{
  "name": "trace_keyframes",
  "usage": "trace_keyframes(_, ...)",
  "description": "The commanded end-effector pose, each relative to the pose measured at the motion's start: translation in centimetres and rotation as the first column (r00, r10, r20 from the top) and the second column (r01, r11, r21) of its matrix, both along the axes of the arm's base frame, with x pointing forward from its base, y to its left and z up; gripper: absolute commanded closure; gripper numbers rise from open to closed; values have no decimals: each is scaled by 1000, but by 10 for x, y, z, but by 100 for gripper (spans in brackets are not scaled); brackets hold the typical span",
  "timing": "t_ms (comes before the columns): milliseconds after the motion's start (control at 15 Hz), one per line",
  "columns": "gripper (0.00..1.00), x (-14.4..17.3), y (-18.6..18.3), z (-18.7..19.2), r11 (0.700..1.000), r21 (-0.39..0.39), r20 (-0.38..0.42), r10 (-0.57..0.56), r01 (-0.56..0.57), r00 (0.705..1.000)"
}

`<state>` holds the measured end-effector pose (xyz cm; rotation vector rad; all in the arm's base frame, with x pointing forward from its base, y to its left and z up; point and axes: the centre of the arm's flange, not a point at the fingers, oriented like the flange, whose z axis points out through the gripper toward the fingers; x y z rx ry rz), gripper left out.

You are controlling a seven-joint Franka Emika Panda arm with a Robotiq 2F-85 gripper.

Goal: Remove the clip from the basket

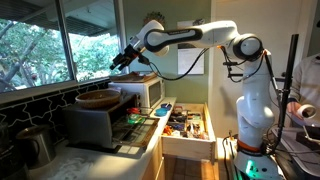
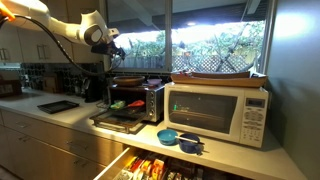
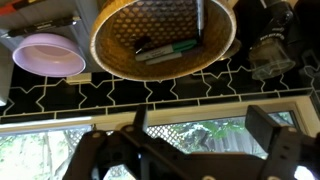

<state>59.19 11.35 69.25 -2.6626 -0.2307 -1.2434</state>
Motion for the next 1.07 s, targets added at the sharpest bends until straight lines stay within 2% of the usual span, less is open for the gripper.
trace_keyframes(0, 0, 60, 11, -2, 993, -106, -121, 45, -58, 992)
trace_keyframes(133, 0, 79, 16, -16, 984, -144, -179, 77, -103, 981)
trace_keyframes(200, 0, 86, 19, -21, 982, -140, -180, 101, -127, 978)
trace_keyframes(333, 0, 100, 25, -29, 986, -132, -142, 84, -103, 986)
trace_keyframes(400, 0, 72, 17, -33, 988, -123, -154, 76, -95, 985)
trace_keyframes(667, 0, 78, 18, -36, 988, -122, -152, 76, -95, 985)
trace_keyframes(1000, 0, 112, 13, -62, 998, -69, -178, -1, -12, 984)
